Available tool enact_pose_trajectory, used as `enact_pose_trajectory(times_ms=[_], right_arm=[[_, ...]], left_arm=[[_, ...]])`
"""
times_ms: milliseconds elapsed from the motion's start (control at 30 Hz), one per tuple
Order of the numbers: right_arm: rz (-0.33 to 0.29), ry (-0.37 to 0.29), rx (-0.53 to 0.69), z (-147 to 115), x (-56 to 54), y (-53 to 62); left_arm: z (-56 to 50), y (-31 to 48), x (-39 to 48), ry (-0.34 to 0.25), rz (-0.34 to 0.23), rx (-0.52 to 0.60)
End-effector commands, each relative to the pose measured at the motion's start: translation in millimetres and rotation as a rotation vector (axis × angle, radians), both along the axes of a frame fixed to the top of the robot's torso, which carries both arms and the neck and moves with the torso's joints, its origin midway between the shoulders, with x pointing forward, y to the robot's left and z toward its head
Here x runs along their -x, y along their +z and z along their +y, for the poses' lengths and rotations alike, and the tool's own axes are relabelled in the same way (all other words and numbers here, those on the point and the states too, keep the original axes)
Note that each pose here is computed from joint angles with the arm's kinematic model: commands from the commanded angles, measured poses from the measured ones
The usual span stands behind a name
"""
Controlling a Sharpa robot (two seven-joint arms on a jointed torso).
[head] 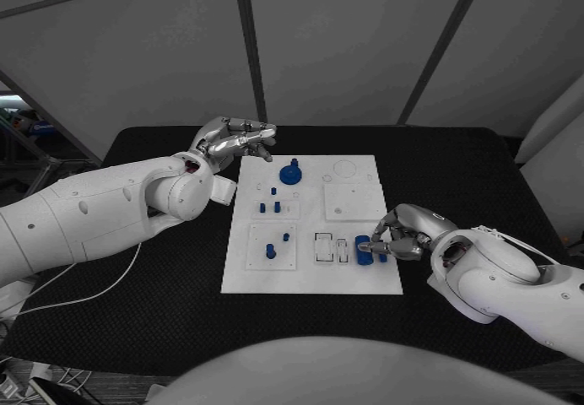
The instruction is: Assemble the parts on the task board
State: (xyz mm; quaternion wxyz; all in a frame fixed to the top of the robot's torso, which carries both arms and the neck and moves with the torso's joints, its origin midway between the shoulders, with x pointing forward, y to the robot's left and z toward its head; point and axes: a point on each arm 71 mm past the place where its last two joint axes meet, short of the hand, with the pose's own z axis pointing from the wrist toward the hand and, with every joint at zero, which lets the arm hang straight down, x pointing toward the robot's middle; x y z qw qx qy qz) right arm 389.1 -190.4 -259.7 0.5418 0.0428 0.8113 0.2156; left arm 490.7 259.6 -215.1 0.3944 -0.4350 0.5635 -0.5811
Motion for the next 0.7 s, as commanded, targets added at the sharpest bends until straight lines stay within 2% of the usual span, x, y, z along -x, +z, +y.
enact_pose_trajectory(times_ms=[33, 700], right_arm=[[-0.007, 0.001, 0.055, 0.1, -0.4, -1.0], [0.031, 0.003, 0.092, 8.4, -4.1, -19.7]], left_arm=[[-1.1, 2.2, -0.1, -0.011, -0.012, 0.016], [-1.7, 1.9, 0.1, -0.019, -0.008, 0.019]])
